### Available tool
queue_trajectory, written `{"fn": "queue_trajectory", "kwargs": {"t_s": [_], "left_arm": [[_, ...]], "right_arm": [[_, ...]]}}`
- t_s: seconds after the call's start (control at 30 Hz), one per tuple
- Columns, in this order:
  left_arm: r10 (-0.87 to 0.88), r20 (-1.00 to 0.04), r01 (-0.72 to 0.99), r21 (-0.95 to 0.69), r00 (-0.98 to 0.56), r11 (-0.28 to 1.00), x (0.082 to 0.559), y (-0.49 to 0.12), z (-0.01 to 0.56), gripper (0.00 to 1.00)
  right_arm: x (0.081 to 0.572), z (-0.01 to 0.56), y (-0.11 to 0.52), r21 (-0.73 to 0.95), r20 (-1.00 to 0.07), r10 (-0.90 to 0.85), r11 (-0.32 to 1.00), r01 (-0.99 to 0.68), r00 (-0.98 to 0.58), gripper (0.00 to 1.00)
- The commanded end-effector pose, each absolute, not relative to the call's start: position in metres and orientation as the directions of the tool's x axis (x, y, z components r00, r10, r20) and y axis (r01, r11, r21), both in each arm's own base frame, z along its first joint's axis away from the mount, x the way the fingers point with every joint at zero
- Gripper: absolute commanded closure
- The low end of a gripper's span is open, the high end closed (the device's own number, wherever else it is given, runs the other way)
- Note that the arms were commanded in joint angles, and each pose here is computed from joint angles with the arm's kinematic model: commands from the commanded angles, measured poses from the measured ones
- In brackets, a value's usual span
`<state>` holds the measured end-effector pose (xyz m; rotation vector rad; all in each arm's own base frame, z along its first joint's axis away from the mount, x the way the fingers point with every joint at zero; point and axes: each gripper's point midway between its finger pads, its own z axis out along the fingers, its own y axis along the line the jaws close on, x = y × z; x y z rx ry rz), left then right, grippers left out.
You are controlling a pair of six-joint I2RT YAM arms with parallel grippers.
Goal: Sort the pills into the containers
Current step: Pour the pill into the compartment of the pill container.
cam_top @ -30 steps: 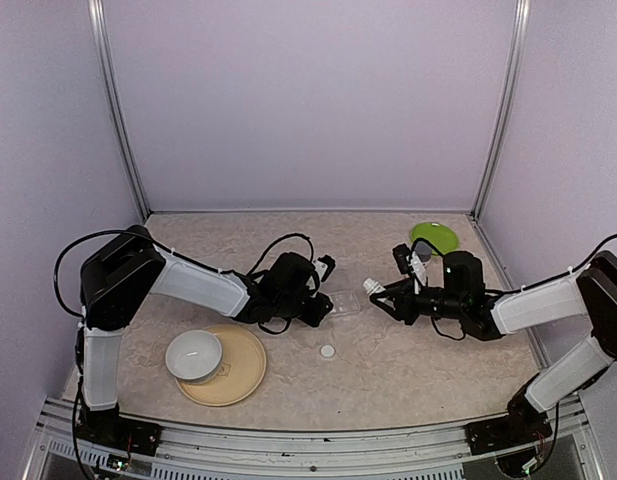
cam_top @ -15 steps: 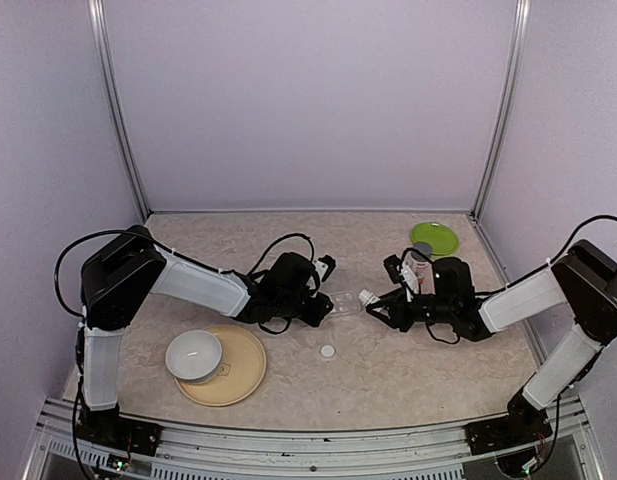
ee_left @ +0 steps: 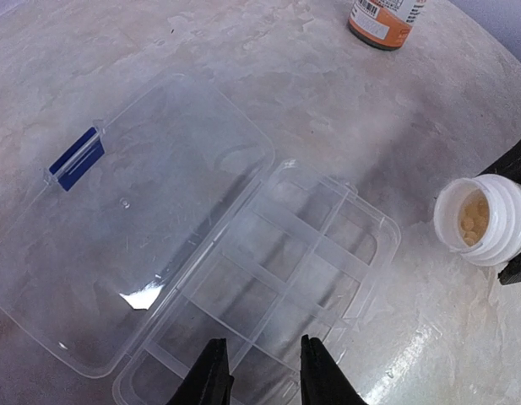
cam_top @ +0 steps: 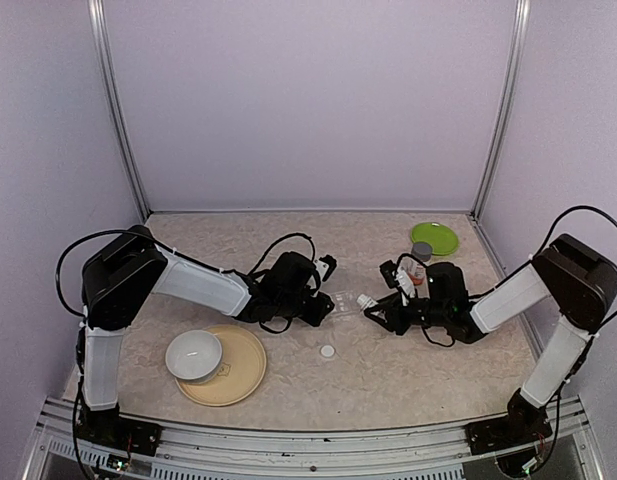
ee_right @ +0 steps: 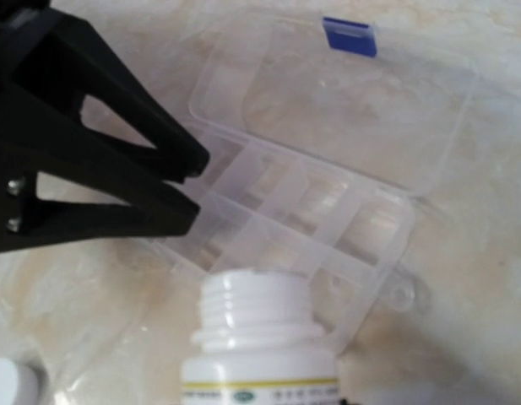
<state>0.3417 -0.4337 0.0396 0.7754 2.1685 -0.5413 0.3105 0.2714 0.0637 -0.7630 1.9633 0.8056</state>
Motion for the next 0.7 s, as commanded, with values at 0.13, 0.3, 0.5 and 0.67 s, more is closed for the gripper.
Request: {"fn": "queue_trajectory", "kwargs": {"t_s": [0.13, 0.3, 0.5, 0.67], "left_arm": [[0.411, -0.717, 0.685, -0.127, -0.563, 0.717, 0.334, -0.428, 0.013, 0.71], [0.411, -0.716, 0.684, -0.128, -0.564, 0.718, 0.334, -0.428, 0.013, 0.71], [0.411, -0.715, 0.683, -0.127, -0.566, 0.719, 0.335, -0.428, 0.013, 0.71], [0.411, -0.715, 0.683, -0.126, -0.565, 0.72, 0.335, -0.427, 0.012, 0.71]], "right_arm": [[0.326, 0.067, 0.273, 0.224, -0.88, -0.201, 0.623, -0.75, -0.43, 1.0], [0.327, 0.062, 0.274, 0.231, -0.872, -0.209, 0.621, -0.749, -0.442, 1.0], [0.326, 0.055, 0.274, 0.236, -0.864, -0.219, 0.62, -0.748, -0.454, 1.0], [0.325, 0.051, 0.275, 0.245, -0.856, -0.225, 0.617, -0.748, -0.466, 1.0]]}}
